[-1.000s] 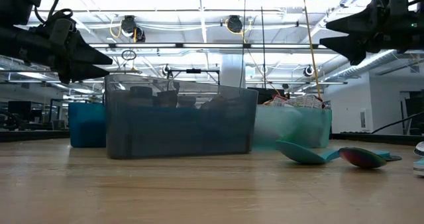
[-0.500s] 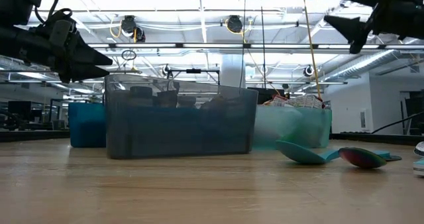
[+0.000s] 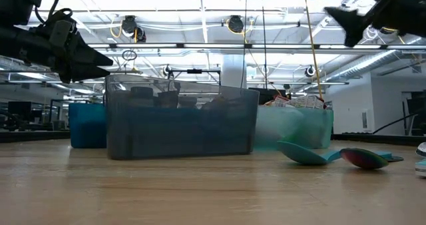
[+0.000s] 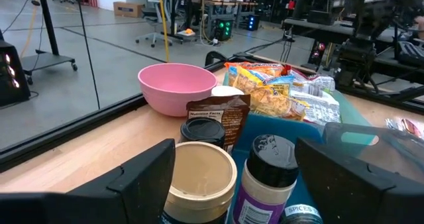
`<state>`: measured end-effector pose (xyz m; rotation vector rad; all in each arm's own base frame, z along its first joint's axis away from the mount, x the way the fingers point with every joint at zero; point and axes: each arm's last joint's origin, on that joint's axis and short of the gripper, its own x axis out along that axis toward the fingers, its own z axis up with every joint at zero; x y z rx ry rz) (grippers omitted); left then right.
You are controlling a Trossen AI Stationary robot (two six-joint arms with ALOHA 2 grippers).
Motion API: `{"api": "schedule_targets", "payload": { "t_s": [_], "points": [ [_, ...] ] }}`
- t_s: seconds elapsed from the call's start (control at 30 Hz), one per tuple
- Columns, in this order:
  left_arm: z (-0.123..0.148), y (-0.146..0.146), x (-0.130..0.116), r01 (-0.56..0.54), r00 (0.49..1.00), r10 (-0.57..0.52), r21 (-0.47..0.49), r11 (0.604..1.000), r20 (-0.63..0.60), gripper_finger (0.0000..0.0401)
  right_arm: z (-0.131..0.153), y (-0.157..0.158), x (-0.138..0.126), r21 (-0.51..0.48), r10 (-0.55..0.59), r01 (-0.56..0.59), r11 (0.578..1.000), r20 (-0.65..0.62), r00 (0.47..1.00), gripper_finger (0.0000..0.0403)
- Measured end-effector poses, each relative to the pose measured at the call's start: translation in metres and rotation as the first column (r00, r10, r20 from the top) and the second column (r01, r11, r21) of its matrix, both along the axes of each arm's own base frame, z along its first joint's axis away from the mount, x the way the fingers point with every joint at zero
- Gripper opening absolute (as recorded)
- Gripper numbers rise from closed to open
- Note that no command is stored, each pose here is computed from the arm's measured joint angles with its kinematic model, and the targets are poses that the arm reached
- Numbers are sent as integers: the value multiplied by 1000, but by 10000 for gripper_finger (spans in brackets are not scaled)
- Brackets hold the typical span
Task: Pick & Place Food Item
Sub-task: Put the light blue spoon into the black bin
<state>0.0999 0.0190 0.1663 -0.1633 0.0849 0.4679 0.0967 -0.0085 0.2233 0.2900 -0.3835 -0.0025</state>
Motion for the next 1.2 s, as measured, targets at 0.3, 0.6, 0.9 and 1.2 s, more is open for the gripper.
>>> {"api": "schedule_targets", "payload": {
  "t_s": [0.3, 0.6, 0.9, 1.2],
  "points": [
    [0, 0, 0, 0, 1000, 0, 0, 1000, 0, 322, -22, 40, 86, -77, 127, -228, 971, -639, 758, 267],
    [0, 0, 0, 0, 1000, 0, -1, 1000, 1, 311, -50, 86, 136, -159, 117, -462, 873, -851, 513, 267],
    [0, 0, 0, 0, 1000, 0, -1, 1000, 1, 326, -80, 106, 144, -153, 81, -494, 856, -904, 421, 239],
    [0, 0, 0, 0, 1000, 0, -1, 1000, 1, 318, -107, 112, 149, -159, 23, -455, 876, -929, 370, 183]
  ]
}}
